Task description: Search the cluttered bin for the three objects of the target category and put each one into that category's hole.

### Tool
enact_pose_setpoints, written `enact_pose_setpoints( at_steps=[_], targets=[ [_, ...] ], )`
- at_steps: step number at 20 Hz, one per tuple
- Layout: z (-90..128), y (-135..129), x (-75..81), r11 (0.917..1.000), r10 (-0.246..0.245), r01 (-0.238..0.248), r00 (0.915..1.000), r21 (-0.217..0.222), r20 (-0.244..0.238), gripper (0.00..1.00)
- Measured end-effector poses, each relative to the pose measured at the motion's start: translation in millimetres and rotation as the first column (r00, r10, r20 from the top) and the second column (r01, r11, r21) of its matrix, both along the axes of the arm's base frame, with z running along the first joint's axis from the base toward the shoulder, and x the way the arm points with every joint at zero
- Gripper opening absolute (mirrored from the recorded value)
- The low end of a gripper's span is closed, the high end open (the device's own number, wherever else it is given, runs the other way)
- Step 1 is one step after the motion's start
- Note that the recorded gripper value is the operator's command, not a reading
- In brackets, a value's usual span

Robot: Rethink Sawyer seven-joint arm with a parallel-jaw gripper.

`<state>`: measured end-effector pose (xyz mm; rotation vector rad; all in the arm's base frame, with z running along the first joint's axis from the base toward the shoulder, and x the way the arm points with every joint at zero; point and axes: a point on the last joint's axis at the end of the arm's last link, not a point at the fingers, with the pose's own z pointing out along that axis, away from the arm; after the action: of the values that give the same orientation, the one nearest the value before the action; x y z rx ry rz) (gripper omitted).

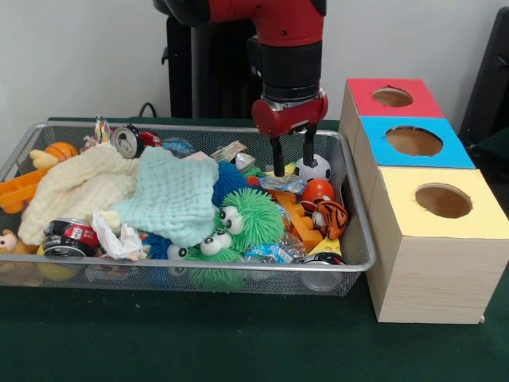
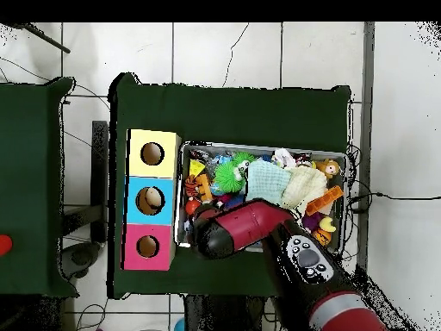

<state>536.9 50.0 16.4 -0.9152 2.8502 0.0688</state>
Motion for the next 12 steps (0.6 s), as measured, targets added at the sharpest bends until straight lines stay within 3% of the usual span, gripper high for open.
enact_pose_setpoints(
  at_steps=[6,12],
  targets=[
    [-25,24,-21.1,0.9961,0.083,-0.084,0.9960,-0.027,-0.033,1.00],
    [-29,24,-11.1,0.9962,0.083,-0.083,0.9964,-0.029,0.017,1.00]
  ],
)
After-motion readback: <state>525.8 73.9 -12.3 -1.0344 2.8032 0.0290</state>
